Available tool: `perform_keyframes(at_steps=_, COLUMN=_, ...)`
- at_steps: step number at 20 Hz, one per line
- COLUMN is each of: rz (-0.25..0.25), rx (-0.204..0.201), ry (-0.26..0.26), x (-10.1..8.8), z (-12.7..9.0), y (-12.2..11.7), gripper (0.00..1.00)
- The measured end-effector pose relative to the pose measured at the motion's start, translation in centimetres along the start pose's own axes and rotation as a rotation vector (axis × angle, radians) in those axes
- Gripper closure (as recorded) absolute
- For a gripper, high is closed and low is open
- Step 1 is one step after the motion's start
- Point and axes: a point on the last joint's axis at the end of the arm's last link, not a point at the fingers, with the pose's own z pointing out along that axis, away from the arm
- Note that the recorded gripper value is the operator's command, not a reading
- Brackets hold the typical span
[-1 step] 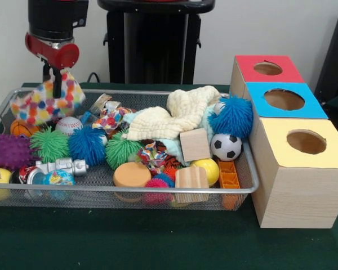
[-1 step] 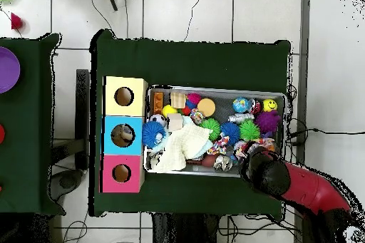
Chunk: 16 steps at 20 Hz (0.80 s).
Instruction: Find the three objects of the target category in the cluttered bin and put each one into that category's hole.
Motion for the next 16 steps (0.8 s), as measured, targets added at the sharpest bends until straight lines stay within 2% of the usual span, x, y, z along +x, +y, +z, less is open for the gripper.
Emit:
perform_keyframes(at_steps=10, rz=-0.013, rx=0.004, ry=0.014, x=0.5, z=0.4, y=0.2, gripper=0.00)
perform_keyframes(at_steps=16, rz=-0.006, rx=0.010, ry=0.026, x=0.2, z=-0.5, y=0.3, gripper=0.00)
